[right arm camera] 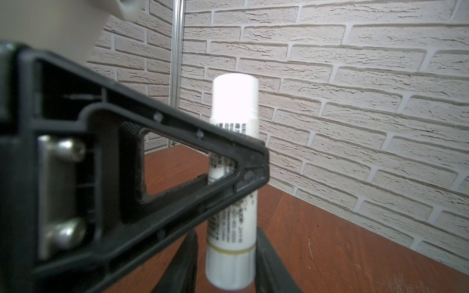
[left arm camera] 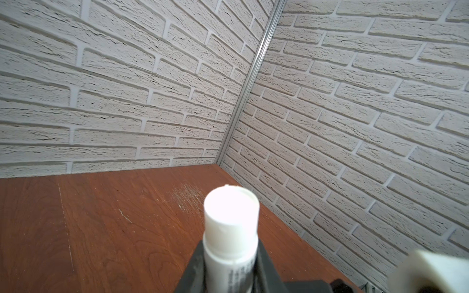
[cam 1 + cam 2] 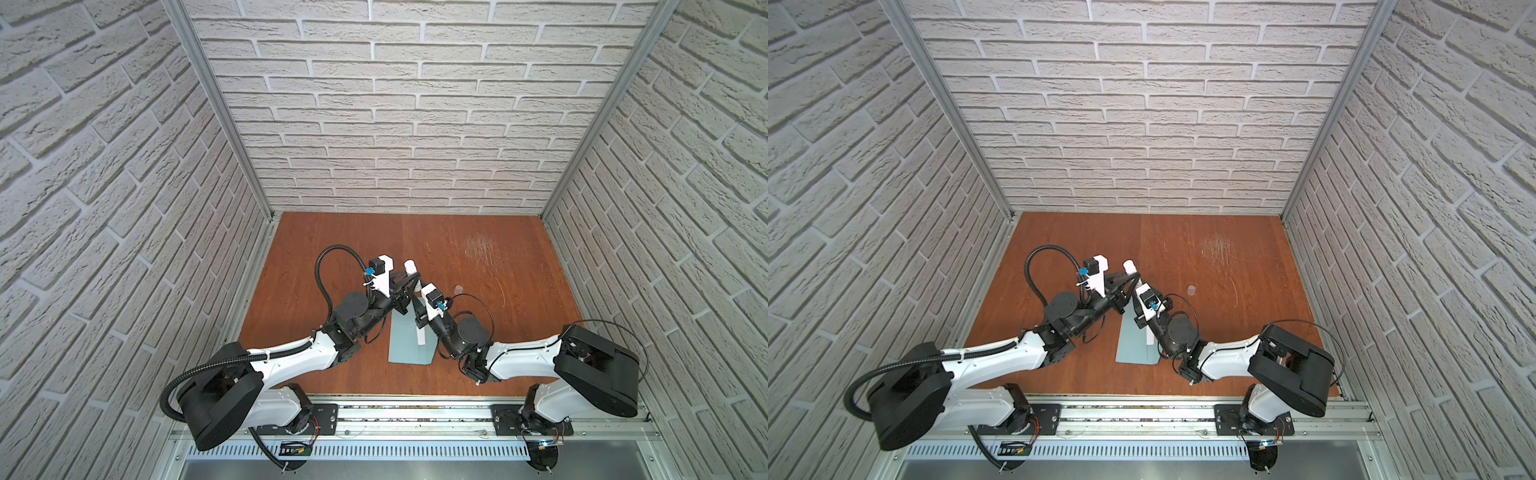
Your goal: Place the letter into the envelope and seal it
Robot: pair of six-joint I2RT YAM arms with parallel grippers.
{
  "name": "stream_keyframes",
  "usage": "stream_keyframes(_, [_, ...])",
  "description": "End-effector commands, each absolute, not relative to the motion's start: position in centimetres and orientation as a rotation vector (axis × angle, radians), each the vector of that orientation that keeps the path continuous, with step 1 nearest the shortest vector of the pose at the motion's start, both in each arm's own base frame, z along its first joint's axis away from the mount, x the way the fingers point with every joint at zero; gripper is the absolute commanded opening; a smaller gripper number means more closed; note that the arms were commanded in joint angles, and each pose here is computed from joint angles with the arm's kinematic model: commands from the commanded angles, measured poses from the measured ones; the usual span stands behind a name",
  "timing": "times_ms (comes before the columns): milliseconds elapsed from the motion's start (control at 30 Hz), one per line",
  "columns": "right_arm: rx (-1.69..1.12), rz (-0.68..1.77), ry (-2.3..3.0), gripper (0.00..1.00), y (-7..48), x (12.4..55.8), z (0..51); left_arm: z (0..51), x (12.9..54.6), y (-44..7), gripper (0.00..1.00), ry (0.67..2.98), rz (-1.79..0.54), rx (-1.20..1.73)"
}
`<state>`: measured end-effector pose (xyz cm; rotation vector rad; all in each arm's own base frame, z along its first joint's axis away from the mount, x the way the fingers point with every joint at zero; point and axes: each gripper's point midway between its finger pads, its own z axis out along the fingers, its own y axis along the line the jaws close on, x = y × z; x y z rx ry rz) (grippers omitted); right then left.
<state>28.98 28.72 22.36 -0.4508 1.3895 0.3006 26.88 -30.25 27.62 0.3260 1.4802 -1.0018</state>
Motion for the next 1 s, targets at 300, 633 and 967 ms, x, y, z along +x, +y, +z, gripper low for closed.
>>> stream_keyframes(300, [-0.438,0.34,1.362,0.17,29.2,28.7,24.2,30.1,26.6,-31.1,0.0,1.392,-1.078,0.319])
stream_keyframes(633, [-0.528,0.492,1.368,0.06,29.8,26.4,26.2,28.0,23.7,-32.2,0.0,1.432,-1.204,0.52])
stream_keyframes(967, [-0.708,1.093,1.382,0.06,30.7,21.4,28.6,26.7,16.8,-32.2,0.0,1.438,-1.398,0.889])
